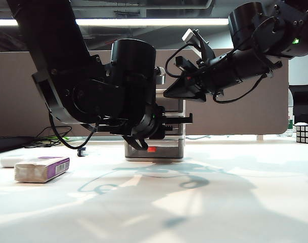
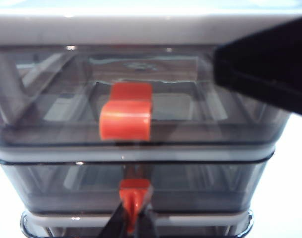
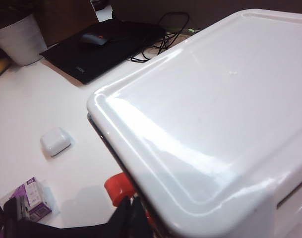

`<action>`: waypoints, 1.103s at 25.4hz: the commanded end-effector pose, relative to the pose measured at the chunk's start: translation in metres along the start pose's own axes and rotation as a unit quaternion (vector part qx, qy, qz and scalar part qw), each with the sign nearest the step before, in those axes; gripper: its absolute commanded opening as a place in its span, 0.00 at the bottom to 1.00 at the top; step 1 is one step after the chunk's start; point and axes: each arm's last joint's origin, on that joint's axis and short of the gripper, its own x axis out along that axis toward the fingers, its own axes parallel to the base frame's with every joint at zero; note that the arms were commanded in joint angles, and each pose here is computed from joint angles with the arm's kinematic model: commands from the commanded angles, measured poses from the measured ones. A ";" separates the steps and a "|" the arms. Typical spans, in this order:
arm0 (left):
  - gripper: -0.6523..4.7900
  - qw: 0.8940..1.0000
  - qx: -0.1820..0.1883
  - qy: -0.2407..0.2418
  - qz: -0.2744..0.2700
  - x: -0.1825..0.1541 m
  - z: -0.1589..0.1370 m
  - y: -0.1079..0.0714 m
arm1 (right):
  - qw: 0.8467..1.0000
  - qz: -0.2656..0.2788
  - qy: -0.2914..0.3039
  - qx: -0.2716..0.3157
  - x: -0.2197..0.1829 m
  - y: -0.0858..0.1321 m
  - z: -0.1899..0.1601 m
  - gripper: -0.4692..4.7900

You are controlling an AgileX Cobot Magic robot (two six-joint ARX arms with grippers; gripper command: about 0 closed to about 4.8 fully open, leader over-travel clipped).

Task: Open the second layer of the drawer on the table, pick up a pack of napkins on the table and put it in, and finally close the drawer.

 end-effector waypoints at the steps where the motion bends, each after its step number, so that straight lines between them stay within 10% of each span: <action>1: 0.11 1.000 0.004 0.011 -0.001 -0.004 -0.004 0.002 | 1.000 -0.030 -0.005 -0.003 0.001 -0.003 0.000 0.08; 8: 0.11 0.998 -0.043 0.038 -0.010 -0.033 -0.011 0.019 | 0.999 -0.033 -0.008 -0.004 0.001 -0.003 0.001 0.08; 28: 0.11 0.997 -0.002 0.073 -0.035 -0.093 -0.018 0.022 | 1.000 -0.030 -0.004 -0.002 0.001 -0.003 0.000 0.08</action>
